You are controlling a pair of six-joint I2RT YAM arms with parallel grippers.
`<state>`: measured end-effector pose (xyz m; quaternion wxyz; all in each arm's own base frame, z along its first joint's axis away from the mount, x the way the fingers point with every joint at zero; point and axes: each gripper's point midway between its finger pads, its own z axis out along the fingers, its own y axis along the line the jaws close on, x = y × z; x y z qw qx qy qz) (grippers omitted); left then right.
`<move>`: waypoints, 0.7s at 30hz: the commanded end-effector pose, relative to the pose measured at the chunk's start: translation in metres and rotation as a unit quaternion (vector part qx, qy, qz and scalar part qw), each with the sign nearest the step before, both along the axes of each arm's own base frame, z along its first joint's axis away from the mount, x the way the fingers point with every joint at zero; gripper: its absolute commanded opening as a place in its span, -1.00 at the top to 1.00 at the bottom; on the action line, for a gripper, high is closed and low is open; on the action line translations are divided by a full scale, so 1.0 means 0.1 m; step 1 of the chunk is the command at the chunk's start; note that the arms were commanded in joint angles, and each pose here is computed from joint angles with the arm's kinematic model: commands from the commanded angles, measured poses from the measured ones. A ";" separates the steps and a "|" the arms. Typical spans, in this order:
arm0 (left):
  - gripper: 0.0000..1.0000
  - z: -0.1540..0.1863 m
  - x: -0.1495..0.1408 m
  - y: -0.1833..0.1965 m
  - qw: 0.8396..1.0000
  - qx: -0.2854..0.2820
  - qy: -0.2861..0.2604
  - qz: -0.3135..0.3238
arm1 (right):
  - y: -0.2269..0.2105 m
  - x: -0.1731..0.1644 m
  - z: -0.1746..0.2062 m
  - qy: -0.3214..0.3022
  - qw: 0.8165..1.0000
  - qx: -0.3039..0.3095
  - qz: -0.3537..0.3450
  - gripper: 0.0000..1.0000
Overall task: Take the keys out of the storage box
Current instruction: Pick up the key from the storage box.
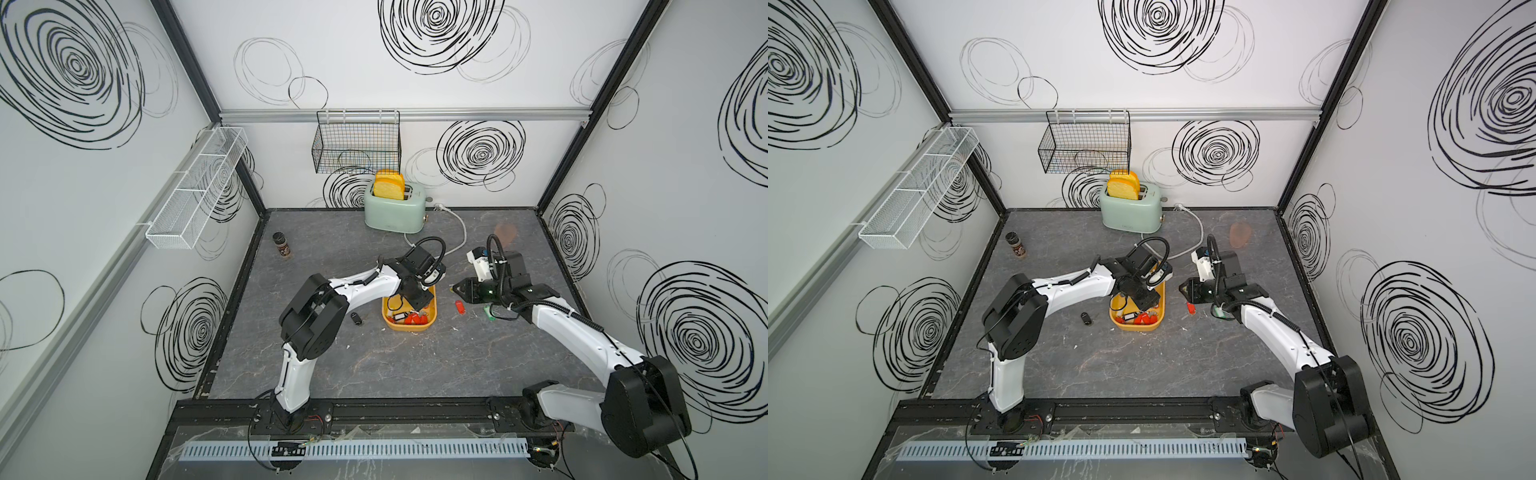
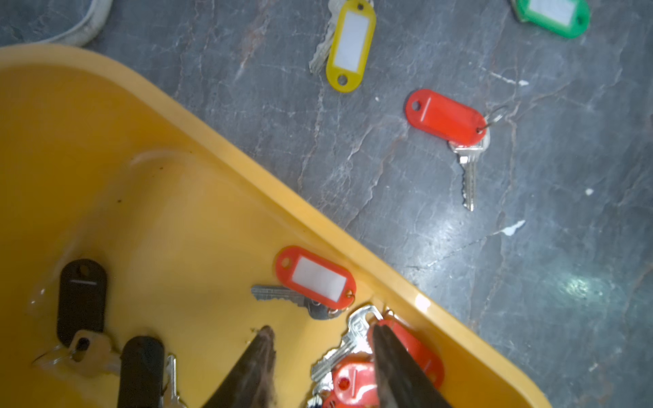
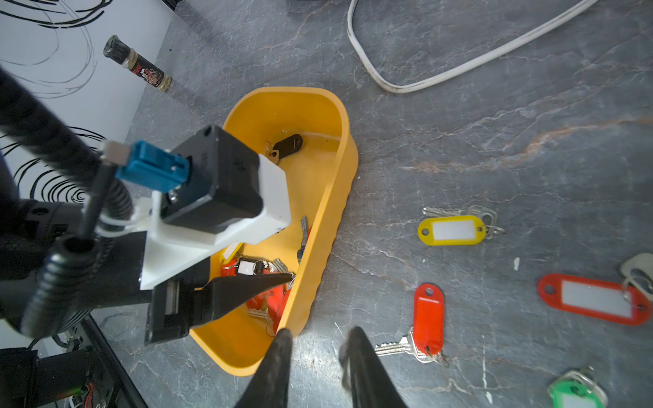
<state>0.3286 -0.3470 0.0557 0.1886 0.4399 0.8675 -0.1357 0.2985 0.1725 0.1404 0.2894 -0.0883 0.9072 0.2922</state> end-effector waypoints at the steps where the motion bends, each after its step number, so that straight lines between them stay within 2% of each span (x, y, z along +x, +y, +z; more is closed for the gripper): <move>1: 0.01 0.03 0.02 -0.13 1.000 -0.015 -0.006 -0.024 | -0.02 -0.06 -0.02 0.008 1.000 0.001 0.003 0.37; 21: 0.21 -0.28 -0.10 -0.12 0.999 0.009 0.026 -0.028 | -0.05 -0.08 -0.05 0.009 1.000 -0.002 -0.001 0.37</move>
